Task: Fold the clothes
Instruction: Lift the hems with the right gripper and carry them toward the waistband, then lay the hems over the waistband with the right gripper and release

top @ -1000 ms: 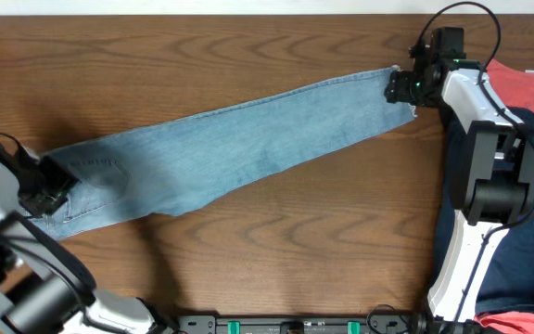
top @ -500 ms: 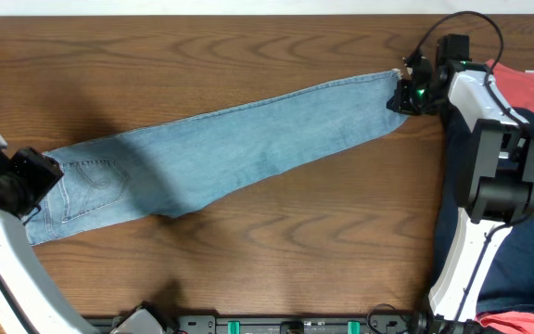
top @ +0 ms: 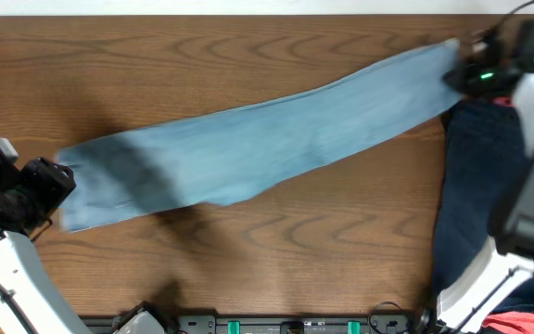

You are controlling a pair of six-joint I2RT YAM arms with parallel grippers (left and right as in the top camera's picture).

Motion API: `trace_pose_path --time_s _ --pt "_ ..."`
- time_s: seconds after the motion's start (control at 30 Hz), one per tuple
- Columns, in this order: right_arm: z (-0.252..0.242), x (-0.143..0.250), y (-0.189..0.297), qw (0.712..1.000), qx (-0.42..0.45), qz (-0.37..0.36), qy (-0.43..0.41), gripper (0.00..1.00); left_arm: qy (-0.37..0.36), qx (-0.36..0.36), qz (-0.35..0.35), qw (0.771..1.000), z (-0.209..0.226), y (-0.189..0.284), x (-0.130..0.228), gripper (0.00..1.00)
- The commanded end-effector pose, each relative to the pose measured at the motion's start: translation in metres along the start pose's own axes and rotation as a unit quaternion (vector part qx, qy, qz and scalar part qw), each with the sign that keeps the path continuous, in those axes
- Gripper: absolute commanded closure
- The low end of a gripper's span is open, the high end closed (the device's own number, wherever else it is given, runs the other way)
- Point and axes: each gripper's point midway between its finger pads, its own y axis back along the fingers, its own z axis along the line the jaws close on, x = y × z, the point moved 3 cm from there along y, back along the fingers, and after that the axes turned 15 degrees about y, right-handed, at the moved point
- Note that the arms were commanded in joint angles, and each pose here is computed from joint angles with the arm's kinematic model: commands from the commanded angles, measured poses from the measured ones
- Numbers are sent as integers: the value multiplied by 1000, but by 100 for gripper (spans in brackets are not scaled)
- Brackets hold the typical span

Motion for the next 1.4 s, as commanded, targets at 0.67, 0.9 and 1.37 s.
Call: trace_pose_path --time_s 0.67,0.9,1.37 --pt "307 -18 51 966 -187 -82 160 99 8 15 -3 1000 -15 31 9 51" --pt "428 33 38 946 -181 -105 248 99 17 41 20 999 -22 35 18 52" --pt "516 136 -62 932 -209 -56 290 99 18 53 27 998 -25 37 22 52"
